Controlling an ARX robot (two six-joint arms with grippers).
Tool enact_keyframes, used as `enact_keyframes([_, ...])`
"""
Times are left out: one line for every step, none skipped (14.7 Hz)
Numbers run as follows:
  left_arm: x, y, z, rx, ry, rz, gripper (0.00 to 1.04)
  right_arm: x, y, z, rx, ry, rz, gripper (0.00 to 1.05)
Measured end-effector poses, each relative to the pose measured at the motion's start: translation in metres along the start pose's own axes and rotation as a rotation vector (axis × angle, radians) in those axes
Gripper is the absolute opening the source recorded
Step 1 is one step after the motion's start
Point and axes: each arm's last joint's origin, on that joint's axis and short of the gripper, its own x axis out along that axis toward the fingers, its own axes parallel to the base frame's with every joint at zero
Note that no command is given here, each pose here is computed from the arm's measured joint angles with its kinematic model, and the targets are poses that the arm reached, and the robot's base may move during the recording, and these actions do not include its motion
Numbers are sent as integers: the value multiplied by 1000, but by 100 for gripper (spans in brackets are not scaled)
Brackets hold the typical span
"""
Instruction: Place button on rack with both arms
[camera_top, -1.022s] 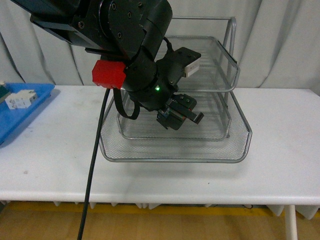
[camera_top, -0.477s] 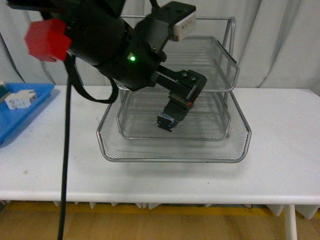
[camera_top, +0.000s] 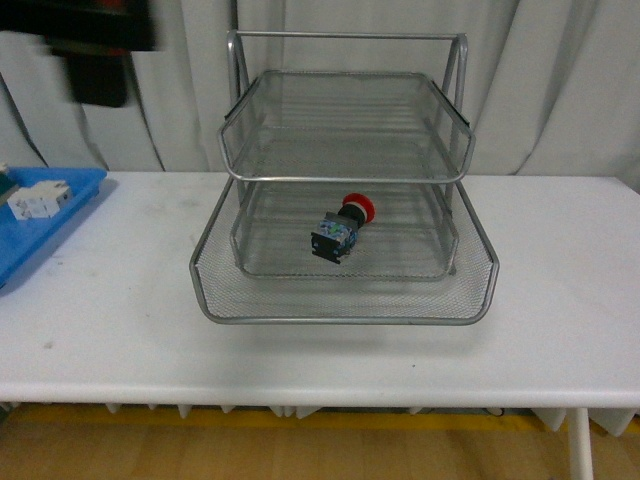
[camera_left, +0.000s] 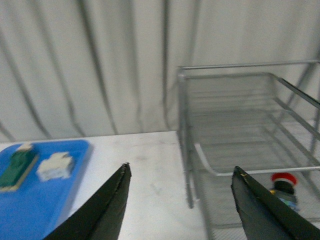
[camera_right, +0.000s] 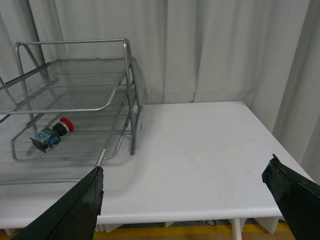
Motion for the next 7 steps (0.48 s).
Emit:
enact_keyframes([-31, 26, -15, -39, -9, 63, 53, 0, 0, 0, 0, 0, 0, 98])
enact_keyframes([-57, 46, -33, -51, 11, 81, 40, 0, 0, 0, 0, -1, 1, 98])
enact_keyframes([-78, 61, -50, -62, 7, 69, 28, 0, 0, 0, 0, 0, 1, 98])
enact_keyframes([-92, 69, -61, -71, 1, 87, 13, 0, 0, 0, 0, 0, 1, 98])
enact_keyframes([-97, 67, -63, -74, -6, 67, 1, 0, 0, 0, 0, 0, 1, 98])
enact_keyframes([-100, 66, -63, -73, -11, 55, 2, 0, 0, 0, 0, 0, 1, 98])
enact_keyframes([-104, 66, -65, -73, -11, 56, 2, 0, 0, 0, 0, 0, 1, 98])
